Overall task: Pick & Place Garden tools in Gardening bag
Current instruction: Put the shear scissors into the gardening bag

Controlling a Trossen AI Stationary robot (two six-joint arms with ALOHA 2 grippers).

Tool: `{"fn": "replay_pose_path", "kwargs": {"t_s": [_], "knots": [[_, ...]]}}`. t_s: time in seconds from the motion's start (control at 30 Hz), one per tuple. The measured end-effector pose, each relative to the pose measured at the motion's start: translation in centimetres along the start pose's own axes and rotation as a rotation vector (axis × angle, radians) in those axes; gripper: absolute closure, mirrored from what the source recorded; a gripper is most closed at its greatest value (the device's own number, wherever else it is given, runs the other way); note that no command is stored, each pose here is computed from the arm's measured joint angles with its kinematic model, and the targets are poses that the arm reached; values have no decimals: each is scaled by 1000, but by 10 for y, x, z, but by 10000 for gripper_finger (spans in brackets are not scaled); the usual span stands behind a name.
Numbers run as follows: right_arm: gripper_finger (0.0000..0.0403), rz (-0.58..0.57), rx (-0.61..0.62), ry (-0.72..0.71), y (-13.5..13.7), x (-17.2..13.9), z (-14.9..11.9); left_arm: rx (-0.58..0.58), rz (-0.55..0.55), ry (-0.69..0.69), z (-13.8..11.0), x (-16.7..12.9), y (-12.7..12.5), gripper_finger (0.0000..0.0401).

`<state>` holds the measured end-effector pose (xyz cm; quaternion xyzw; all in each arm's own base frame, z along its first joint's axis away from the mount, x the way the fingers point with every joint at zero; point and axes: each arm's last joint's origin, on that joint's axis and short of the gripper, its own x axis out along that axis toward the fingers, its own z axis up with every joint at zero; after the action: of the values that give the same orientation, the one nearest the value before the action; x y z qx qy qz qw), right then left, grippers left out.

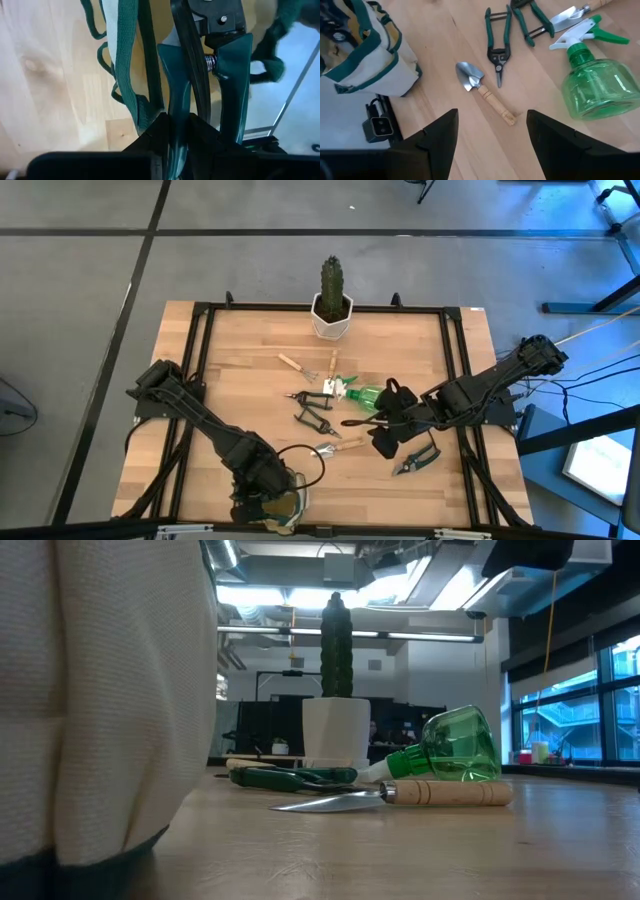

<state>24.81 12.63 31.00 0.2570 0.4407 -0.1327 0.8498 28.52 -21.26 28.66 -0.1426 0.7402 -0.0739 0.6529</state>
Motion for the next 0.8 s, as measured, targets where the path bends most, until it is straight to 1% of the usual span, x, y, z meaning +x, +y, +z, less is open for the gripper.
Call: {"fn": "replay_pose_path", "kwargs": {"t_s": [0.17,0.3,0.4,0.53,0.67,0.8], "knots": [[165,21,-43,32,1,0,-1,-60,-5,-13,8,1,4,361],[165,24,-54,37,1,0,-1,-122,-75,-87,21,-2,4,361],[165,25,-74,37,1,0,-1,-139,-124,-140,29,-4,3,361],[165,32,-99,43,2,-1,-3,-191,-125,-146,35,-1,4,361],[164,36,-135,44,3,-1,-5,-212,-112,-161,38,1,5,361],[164,37,-157,44,3,-2,-6,-228,-112,-179,47,4,10,361]]}}
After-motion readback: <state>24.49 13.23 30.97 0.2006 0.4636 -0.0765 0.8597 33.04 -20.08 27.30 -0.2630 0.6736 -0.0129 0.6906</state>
